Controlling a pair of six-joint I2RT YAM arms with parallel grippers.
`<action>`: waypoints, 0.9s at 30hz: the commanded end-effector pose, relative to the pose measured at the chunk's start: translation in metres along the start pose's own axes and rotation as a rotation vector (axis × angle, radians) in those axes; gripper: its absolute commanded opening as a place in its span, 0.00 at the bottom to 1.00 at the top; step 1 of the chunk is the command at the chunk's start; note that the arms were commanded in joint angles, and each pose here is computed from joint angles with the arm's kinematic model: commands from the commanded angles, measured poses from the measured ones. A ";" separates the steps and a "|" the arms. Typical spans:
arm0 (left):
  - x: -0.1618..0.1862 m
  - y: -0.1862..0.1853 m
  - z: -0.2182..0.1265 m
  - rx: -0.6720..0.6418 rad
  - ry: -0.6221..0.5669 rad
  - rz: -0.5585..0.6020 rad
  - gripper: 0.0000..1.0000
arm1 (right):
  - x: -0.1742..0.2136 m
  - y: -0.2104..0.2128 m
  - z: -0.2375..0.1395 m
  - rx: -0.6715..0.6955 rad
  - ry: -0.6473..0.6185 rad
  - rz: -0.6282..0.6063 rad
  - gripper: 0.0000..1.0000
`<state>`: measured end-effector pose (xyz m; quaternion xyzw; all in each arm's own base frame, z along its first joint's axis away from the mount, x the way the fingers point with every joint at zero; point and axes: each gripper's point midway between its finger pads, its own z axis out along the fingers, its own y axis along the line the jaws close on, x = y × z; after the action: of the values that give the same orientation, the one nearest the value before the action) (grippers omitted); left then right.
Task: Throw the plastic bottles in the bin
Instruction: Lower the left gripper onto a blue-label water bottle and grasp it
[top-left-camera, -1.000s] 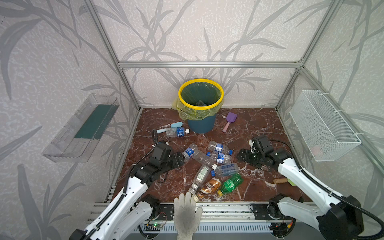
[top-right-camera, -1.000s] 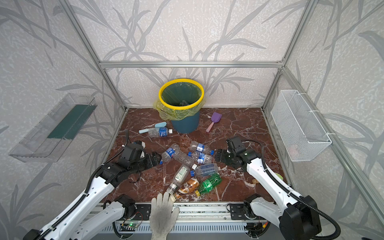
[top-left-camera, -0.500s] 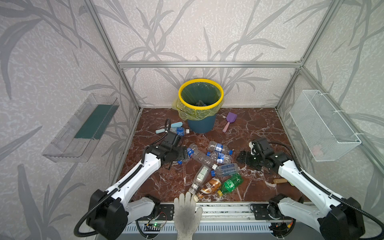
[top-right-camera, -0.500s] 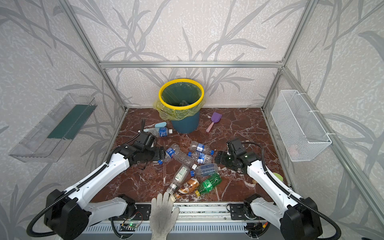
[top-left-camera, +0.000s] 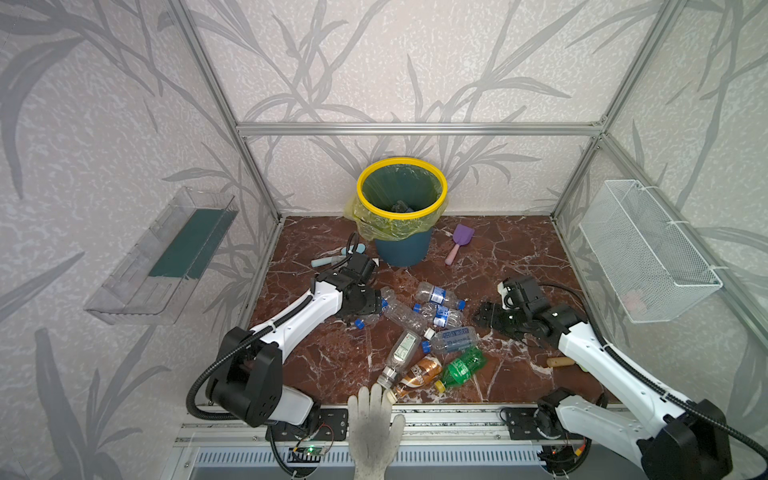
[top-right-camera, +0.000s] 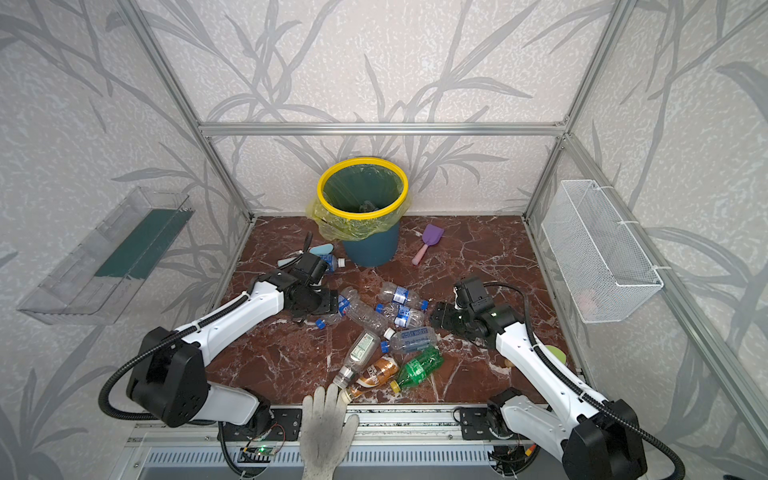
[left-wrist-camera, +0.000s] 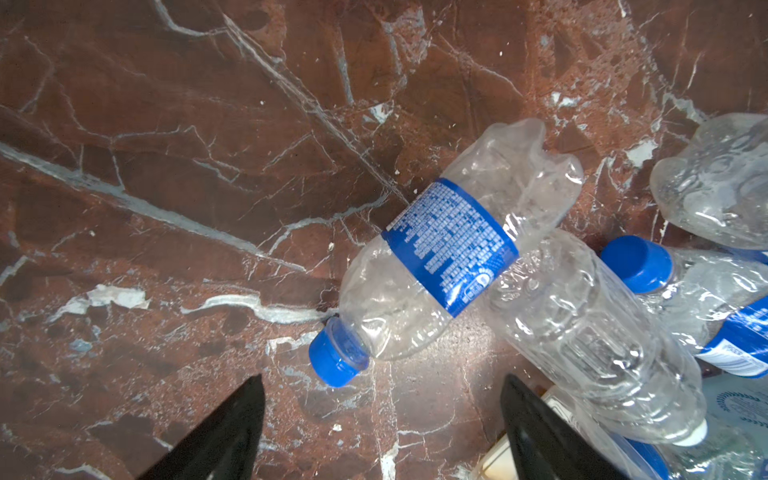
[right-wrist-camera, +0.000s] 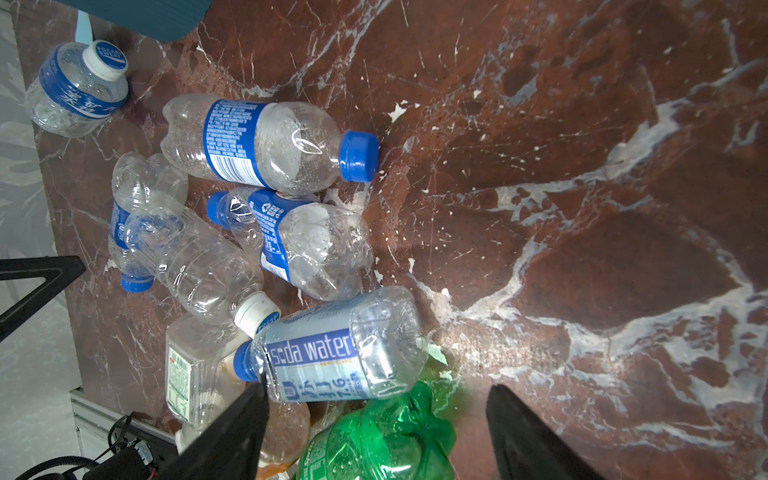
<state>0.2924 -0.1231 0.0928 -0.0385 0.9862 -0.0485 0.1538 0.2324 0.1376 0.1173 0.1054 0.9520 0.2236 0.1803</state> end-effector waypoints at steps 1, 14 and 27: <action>-0.013 -0.002 0.000 -0.015 -0.027 0.035 0.88 | -0.002 0.002 -0.003 -0.007 -0.012 -0.020 0.83; -0.024 -0.018 0.033 -0.022 0.027 0.069 0.85 | -0.005 0.000 -0.004 0.009 -0.022 -0.033 0.83; -0.017 -0.018 0.060 -0.062 0.089 0.078 0.70 | -0.002 -0.005 0.001 0.017 -0.012 -0.031 0.82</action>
<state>0.3249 -0.1459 0.0414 -0.0075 0.9940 -0.0250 0.1061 0.2339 0.1346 0.1165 0.0982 0.9535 0.2158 0.1861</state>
